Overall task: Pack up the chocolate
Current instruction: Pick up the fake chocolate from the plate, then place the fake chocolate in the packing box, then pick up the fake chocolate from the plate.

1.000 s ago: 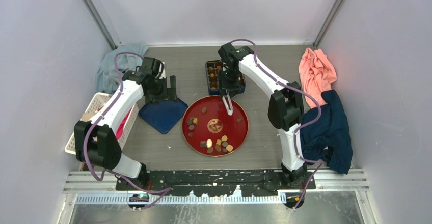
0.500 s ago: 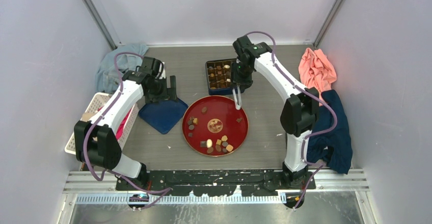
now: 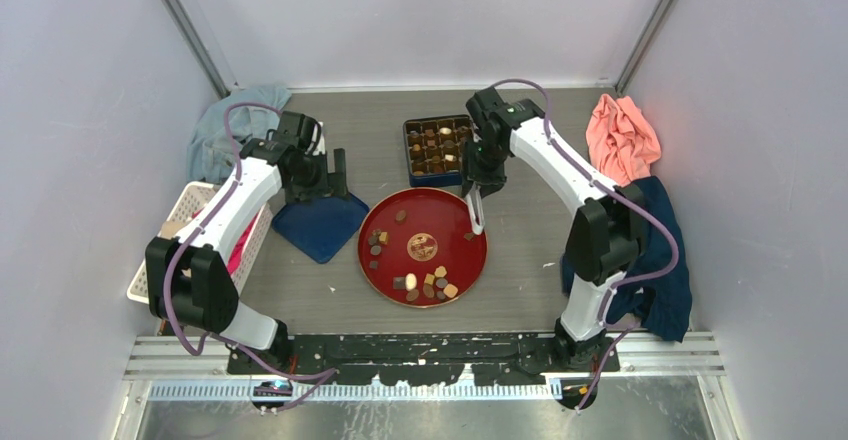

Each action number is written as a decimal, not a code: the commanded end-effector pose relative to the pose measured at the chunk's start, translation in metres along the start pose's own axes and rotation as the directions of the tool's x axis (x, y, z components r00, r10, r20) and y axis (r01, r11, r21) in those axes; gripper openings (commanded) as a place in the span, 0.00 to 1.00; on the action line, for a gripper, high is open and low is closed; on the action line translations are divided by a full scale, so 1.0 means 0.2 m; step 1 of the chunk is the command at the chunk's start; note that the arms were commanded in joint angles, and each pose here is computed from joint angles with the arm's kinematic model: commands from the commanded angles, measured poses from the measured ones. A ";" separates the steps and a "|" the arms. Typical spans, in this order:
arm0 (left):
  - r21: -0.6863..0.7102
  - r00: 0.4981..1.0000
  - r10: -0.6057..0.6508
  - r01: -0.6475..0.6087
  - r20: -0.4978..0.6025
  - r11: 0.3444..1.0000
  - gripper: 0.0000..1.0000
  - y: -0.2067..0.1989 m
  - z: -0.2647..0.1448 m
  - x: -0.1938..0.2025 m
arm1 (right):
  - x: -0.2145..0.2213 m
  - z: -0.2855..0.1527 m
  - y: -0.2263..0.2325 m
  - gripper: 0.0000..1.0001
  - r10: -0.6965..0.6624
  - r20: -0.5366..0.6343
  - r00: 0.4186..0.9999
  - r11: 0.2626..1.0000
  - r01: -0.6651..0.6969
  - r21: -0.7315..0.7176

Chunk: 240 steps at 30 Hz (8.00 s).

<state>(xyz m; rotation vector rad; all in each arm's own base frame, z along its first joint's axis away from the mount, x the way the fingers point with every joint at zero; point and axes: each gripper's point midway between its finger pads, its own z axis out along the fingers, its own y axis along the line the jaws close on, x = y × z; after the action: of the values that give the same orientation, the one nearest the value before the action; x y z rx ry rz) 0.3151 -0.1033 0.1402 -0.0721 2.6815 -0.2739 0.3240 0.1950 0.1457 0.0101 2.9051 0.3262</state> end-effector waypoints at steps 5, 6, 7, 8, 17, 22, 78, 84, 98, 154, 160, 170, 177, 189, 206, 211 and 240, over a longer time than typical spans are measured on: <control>0.043 0.998 -0.014 0.012 0.055 0.999 0.89 -0.04 -0.07 -0.06 | 0.18 -0.17 -0.01 0.43 -0.042 0.021 0.999 0.997 0.043 -0.068; 0.043 0.998 -0.017 0.014 0.058 0.999 0.89 -0.04 -0.07 -0.06 | 0.22 -0.17 -0.01 0.43 -0.055 0.005 0.998 0.996 0.055 -0.072; 0.046 0.998 -0.019 0.016 0.060 0.999 0.89 -0.04 -0.08 -0.05 | 0.25 -0.18 0.00 0.43 -0.073 -0.006 0.997 0.994 0.073 -0.078; 0.047 0.998 -0.022 0.019 0.062 0.999 0.89 -0.04 -0.09 -0.05 | 0.29 -0.17 0.00 0.43 -0.095 -0.020 0.995 0.993 0.093 -0.073; 0.070 0.997 -0.040 0.036 0.063 0.997 0.89 -0.03 -0.15 0.05 | 0.71 -0.13 0.01 0.43 -0.293 -0.147 0.945 0.955 0.296 0.004; 0.077 0.997 -0.042 0.037 0.062 0.996 0.89 -0.02 -0.18 0.12 | 0.92 -0.13 0.02 0.43 -0.350 -0.217 0.911 0.934 0.358 -0.003; 0.078 0.996 -0.038 0.031 0.085 0.996 0.89 0.00 -0.22 0.17 | 1.12 0.09 0.12 0.44 -0.492 -0.360 0.793 0.860 0.506 -0.063; 0.075 0.995 -0.040 0.033 0.091 0.997 0.89 0.00 -0.23 0.18 | 1.12 0.07 0.12 0.33 -0.496 -0.352 0.794 0.859 0.506 -0.069; 0.073 0.994 -0.041 0.033 0.099 0.997 0.89 0.01 -0.23 0.17 | 0.86 -0.06 0.13 0.23 -0.473 -0.213 0.855 0.875 0.484 -0.003; 0.030 0.997 0.011 -0.013 0.070 0.999 0.89 -0.01 -0.04 -0.03 | -0.13 0.15 0.09 0.25 -0.065 -0.055 0.996 0.998 0.064 -0.009; 0.028 0.998 0.011 -0.013 0.070 1.000 0.89 -0.01 -0.04 -0.03 | -0.15 0.15 0.09 0.31 -0.061 -0.044 0.997 0.998 0.060 -0.012; 0.029 0.998 0.008 -0.010 0.070 1.000 0.89 0.00 -0.05 -0.02 | -0.19 0.18 0.09 0.31 -0.048 -0.024 0.999 0.999 0.047 -0.008; 0.033 0.997 0.005 -0.007 0.074 0.999 0.89 -0.01 -0.06 -0.02 | -0.17 0.17 0.08 0.37 -0.046 -0.029 0.999 0.999 0.046 -0.009; 0.041 0.997 0.008 -0.012 0.081 0.999 0.89 -0.02 -0.08 -0.02 | -0.18 0.16 0.10 0.45 -0.041 -0.016 0.999 0.999 0.040 -0.024; 0.048 0.996 0.006 -0.010 0.088 0.999 0.89 -0.02 -0.10 -0.02 | -0.20 -0.02 0.13 0.29 -0.064 0.062 0.996 0.996 0.068 -0.062; 0.047 0.996 -0.003 -0.002 0.092 0.999 0.89 -0.02 -0.12 -0.01 | -0.14 -0.14 0.12 0.28 -0.093 0.094 0.991 0.993 0.099 -0.066; -0.022 0.997 0.001 0.001 0.078 1.000 0.89 0.11 -0.19 0.23 | 1.10 -0.15 0.13 0.37 -0.338 -0.243 0.909 0.940 0.339 -0.038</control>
<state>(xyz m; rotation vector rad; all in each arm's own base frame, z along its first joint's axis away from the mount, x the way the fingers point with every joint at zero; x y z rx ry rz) 0.2577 -0.0865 0.1384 -0.1083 2.6495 -0.2635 0.1086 0.2159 0.1233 -0.5839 3.0896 0.2343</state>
